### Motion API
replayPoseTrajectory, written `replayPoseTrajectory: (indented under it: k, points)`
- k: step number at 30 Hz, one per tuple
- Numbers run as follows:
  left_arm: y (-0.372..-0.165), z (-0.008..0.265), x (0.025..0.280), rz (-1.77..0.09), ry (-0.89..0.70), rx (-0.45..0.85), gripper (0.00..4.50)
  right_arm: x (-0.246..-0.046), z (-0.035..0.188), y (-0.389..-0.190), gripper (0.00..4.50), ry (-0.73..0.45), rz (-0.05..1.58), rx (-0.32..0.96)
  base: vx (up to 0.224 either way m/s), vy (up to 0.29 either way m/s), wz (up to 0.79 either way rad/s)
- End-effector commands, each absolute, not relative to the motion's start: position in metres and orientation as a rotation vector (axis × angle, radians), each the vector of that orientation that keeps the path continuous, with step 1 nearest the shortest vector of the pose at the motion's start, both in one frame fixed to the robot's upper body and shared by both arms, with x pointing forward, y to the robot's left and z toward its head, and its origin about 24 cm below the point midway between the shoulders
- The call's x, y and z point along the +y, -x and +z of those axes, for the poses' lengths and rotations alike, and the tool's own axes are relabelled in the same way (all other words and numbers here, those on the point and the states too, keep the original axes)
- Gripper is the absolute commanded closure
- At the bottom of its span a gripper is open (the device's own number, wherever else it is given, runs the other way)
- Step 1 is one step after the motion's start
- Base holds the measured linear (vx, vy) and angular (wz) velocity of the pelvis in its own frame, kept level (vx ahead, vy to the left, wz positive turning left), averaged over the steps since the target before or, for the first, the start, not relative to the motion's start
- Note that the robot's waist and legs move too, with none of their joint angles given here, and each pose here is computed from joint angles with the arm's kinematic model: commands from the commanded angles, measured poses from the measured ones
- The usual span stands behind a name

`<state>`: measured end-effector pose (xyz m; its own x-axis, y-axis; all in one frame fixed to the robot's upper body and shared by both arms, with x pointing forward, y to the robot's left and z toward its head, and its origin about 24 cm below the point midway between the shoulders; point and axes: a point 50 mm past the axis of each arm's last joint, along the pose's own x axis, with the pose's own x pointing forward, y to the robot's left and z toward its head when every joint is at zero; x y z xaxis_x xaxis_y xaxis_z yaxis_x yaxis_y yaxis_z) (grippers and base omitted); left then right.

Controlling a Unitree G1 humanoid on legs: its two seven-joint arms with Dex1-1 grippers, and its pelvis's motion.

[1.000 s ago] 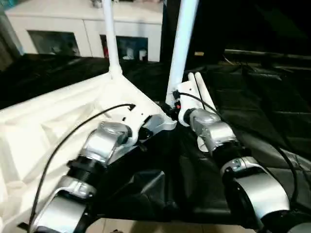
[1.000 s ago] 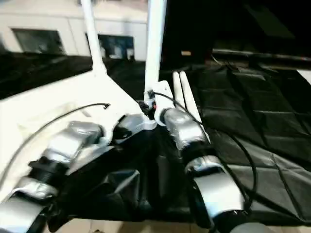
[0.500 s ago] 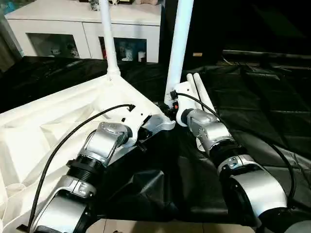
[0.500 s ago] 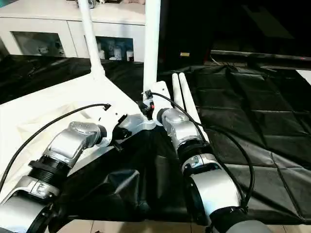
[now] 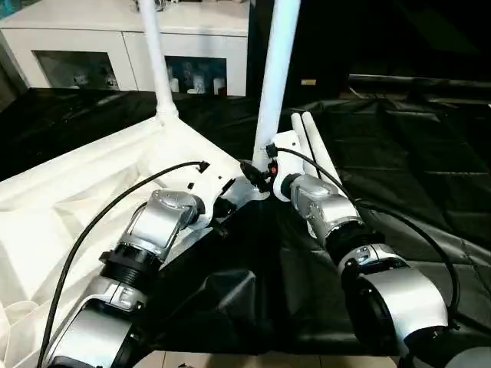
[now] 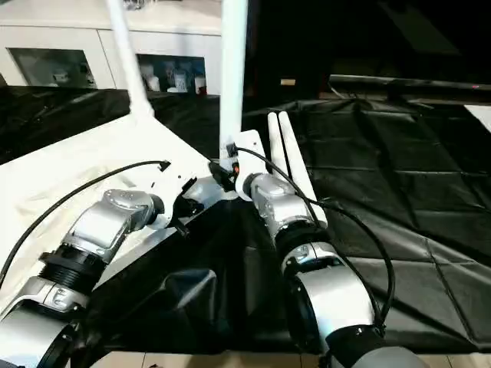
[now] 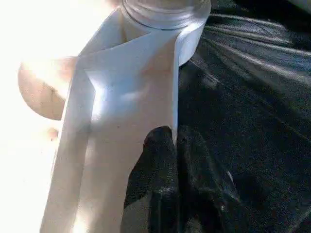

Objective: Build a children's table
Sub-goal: Pick table leg

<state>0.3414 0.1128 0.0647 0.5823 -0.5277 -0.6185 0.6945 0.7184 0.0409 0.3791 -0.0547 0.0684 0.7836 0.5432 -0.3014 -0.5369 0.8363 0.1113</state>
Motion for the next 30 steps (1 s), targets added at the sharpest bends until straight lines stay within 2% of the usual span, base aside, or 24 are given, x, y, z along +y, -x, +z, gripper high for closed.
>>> replayPoseTrajectory:
  k: [1,2,6,15,20,25,30]
  points:
    - [-0.347,0.091,0.097,-0.773,-0.300,0.487,4.50,-0.030,0.033,-0.355,0.84,-0.068,0.698,0.503,0.000,0.000,0.00]
    - [-0.347,0.092,0.097,-0.775,-0.301,0.487,4.50,-0.030,0.035,-0.356,0.59,-0.062,0.698,0.495,0.000,0.000,0.00]
    - [-0.347,0.093,0.098,-0.784,-0.306,0.486,4.50,-0.033,0.040,-0.360,0.26,-0.054,0.692,0.463,0.000,0.000,0.00]
    - [-0.342,0.094,0.104,-0.864,-0.337,0.455,4.50,-0.045,0.052,-0.367,0.26,-0.066,0.739,0.401,0.000,0.000,0.00]
    - [-0.339,0.095,0.114,-0.900,-0.356,0.454,4.50,-0.059,0.056,-0.368,0.26,-0.035,0.817,0.381,0.000,0.000,0.00]
    - [-0.333,0.096,0.120,-0.975,-0.373,0.438,4.50,-0.073,0.056,-0.362,0.26,0.021,0.986,0.371,0.000,0.000,0.00]
    - [-0.329,0.096,0.123,-1.027,-0.381,0.429,4.50,-0.089,0.057,-0.359,0.26,0.089,1.032,0.357,0.000,0.000,0.00]
